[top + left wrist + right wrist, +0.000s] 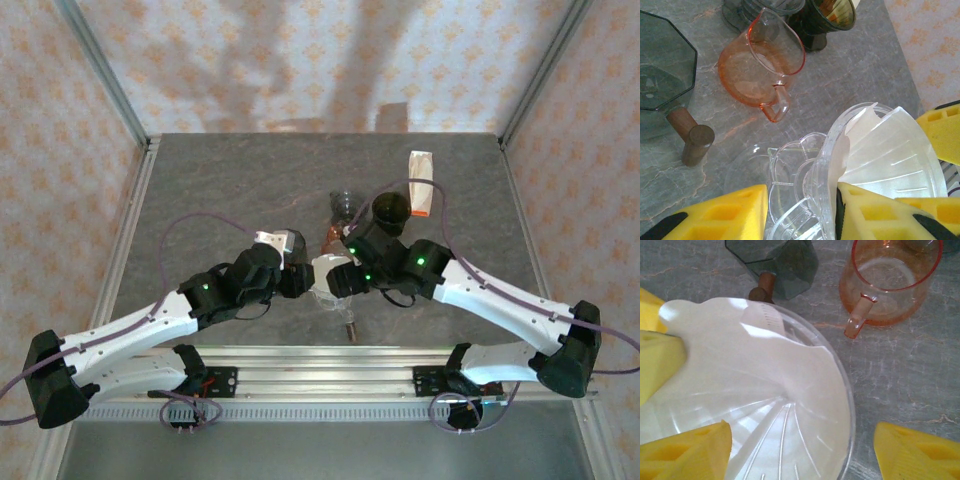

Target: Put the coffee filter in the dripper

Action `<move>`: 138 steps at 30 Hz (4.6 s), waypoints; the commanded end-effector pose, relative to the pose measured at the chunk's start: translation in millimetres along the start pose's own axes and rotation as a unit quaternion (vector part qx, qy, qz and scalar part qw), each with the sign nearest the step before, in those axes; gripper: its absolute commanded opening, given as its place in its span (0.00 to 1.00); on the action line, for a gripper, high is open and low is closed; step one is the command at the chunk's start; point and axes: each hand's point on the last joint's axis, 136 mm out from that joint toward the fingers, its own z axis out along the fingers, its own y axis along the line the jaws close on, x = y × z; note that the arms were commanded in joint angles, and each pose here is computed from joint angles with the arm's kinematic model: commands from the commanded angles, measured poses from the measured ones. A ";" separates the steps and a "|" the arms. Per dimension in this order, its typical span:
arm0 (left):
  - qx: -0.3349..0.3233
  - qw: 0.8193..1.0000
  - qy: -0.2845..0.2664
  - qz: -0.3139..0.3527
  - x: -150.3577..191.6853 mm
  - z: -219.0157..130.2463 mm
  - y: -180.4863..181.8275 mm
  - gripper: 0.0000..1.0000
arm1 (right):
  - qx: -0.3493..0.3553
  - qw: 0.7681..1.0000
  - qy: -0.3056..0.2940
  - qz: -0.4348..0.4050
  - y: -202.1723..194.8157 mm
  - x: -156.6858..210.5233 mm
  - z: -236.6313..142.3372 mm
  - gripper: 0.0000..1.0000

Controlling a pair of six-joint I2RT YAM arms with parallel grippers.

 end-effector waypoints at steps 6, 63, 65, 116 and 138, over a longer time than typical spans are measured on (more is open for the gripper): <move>-0.017 1.000 -0.002 -0.011 2.3 3.2 8.3 0.40 | -0.022 0.999 0.015 -0.018 5.5 12.1 -6.8 0.75; 0.009 0.999 -0.037 -0.019 -14.6 -15.0 -3.2 0.65 | 0.034 0.985 -0.152 0.069 -31.6 -23.1 -55.9 0.78; 0.013 0.999 -0.042 -0.020 -16.6 -18.2 -4.8 0.66 | 0.036 0.985 -0.156 0.070 -32.8 -23.6 -58.2 0.78; -0.250 0.963 0.001 -0.097 -55.5 51.4 168.1 0.28 | 0.062 0.972 -0.183 0.132 -87.9 40.7 -40.2 0.78; -0.246 0.962 0.035 -0.117 -30.7 32.1 165.5 0.00 | 0.063 0.974 -0.174 0.131 -94.3 56.3 -21.9 0.78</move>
